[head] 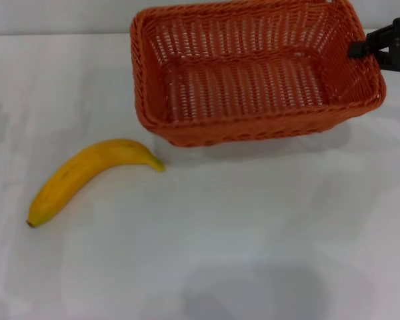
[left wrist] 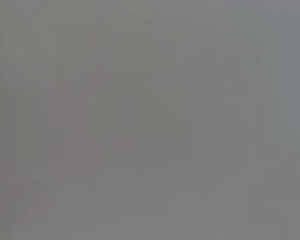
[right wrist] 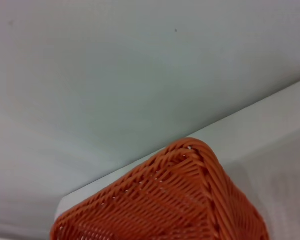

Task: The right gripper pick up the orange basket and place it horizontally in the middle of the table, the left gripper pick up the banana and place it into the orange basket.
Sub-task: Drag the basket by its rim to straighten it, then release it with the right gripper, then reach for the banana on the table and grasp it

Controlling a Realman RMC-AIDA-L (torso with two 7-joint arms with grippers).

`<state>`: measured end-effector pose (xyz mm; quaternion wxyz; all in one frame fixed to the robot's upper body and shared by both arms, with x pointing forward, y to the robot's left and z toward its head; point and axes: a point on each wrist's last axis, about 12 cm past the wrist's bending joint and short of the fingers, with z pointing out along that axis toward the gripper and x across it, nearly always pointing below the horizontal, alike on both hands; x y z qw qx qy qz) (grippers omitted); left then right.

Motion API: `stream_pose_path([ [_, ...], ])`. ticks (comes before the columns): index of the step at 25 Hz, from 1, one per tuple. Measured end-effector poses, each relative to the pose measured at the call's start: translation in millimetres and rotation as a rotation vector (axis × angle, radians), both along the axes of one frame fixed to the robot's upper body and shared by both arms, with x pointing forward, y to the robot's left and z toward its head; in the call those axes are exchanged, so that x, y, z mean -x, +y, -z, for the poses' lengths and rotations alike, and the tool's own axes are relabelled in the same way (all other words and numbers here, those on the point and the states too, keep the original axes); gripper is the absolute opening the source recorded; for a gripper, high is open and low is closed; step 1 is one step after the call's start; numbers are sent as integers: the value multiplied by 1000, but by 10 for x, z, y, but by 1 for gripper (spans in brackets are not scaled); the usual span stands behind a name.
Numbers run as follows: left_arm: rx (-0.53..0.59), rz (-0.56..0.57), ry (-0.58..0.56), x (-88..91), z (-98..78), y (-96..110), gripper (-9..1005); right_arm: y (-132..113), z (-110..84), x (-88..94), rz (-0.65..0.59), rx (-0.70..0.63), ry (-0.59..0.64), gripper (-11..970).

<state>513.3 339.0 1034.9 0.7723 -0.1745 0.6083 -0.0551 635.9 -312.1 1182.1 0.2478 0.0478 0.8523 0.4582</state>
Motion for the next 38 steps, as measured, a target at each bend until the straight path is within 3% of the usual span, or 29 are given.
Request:
stream_pose_path([
  [7, 1, -1, 0, -1, 0, 1, 891, -34, 93, 16, 31, 5, -61, 238],
  [14, -8, -12, -2, -8, -14, 42, 891, 16, 178, 72, 15, 5, -22, 431],
  [20, -5, -24, -4, -6, -18, 62, 891, -208, 111, 159, 76, 37, -72, 636],
  [26, 12, -67, -12, 44, -5, 111, 891, -348, 99, 308, 112, 56, -111, 720],
  [31, 26, -63, -5, 54, 17, 72, 891, -802, -4, 409, 246, 169, -352, 674],
  [32, 29, -62, -4, 57, 21, 68, 891, -886, 0, 441, 289, 185, -445, 665],
  [38, 93, 41, 45, -53, 52, -2, 891, -986, 308, 599, 471, 304, -824, 620],
])
